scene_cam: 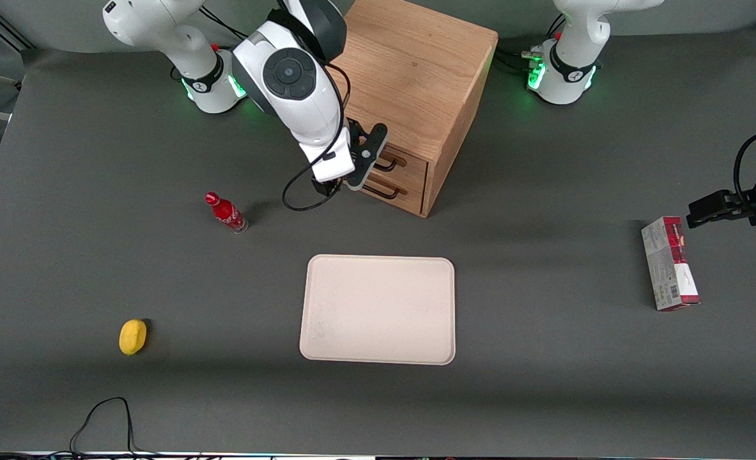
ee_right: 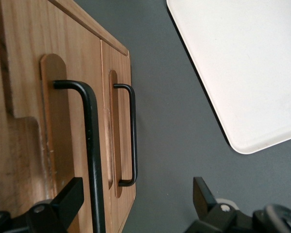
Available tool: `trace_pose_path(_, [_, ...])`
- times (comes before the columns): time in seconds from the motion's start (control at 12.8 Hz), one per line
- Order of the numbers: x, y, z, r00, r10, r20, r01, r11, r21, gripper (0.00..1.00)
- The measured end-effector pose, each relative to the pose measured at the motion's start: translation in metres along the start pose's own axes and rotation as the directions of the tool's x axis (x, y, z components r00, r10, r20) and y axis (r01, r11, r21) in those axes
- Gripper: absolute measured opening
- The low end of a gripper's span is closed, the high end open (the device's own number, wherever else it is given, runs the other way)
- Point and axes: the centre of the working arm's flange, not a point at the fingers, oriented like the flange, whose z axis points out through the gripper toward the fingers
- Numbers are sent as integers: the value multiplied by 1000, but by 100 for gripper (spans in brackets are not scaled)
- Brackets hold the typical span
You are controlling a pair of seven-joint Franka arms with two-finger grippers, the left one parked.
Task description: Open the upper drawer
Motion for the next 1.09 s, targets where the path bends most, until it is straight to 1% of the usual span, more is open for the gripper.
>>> trace_pose_path(0.16, [0,1,7,1000,-3,-10,3,1000,-5,100])
trace_pose_path(0.47, [0,2,14,1000,-8,-11,7,1000,-7,100])
trace_pose_path(0.78, [2,3,31,1000,-7,-4,7,1000,-6,100])
trace_pose_path(1.09, [2,5,32,1000,-4,-3,4,1000,-6,100])
